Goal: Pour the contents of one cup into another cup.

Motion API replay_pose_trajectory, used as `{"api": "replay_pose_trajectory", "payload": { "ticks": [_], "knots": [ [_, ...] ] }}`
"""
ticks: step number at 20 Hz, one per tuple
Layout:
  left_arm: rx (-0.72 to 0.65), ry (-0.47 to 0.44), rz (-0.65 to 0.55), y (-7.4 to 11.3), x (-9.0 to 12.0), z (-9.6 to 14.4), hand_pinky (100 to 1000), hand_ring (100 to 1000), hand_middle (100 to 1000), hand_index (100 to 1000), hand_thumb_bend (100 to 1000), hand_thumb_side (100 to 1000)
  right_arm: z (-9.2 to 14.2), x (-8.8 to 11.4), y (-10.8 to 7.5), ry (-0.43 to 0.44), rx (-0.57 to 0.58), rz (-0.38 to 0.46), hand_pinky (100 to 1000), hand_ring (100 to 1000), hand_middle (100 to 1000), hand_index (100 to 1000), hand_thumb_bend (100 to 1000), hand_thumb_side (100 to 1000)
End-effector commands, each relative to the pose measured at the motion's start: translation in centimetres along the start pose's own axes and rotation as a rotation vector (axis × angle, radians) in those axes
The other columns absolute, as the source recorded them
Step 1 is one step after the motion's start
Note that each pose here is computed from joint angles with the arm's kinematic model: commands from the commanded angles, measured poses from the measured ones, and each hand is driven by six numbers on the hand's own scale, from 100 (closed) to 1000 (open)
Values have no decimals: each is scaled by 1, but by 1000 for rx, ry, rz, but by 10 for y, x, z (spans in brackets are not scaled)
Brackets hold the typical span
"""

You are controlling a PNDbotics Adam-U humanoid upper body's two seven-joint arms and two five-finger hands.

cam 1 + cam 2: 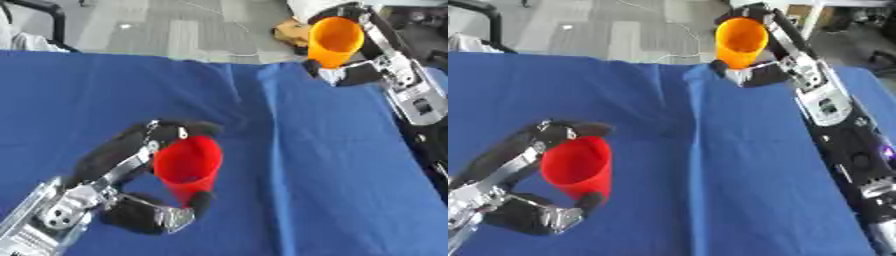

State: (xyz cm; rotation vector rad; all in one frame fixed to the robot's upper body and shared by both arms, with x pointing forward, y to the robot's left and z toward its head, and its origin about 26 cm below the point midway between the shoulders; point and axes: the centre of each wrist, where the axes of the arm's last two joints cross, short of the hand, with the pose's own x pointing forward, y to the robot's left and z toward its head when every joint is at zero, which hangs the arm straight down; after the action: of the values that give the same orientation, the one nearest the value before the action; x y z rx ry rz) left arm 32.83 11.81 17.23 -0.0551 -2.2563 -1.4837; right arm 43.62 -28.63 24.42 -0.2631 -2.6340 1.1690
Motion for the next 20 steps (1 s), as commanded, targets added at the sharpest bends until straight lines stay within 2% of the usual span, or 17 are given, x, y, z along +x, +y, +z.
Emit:
{"api": "replay_pose_trajectory", "payload": {
  "ticks": [1,8,20],
  "knots": [
    [8,-12,-21,-6,-11,-7,151,233,478,896,100,320,-23,14,-6,-87,-1,12,339,353,371,737,113,100],
    [25,-27,-38,-18,-29,-13,153,234,479,897,100,325,-43,25,9,-157,27,14,350,356,381,741,100,100],
    [21,-70,-30,-19,-23,-23,156,237,482,902,100,327,-56,28,33,-239,97,102,378,364,402,749,100,100]
  ]
}}
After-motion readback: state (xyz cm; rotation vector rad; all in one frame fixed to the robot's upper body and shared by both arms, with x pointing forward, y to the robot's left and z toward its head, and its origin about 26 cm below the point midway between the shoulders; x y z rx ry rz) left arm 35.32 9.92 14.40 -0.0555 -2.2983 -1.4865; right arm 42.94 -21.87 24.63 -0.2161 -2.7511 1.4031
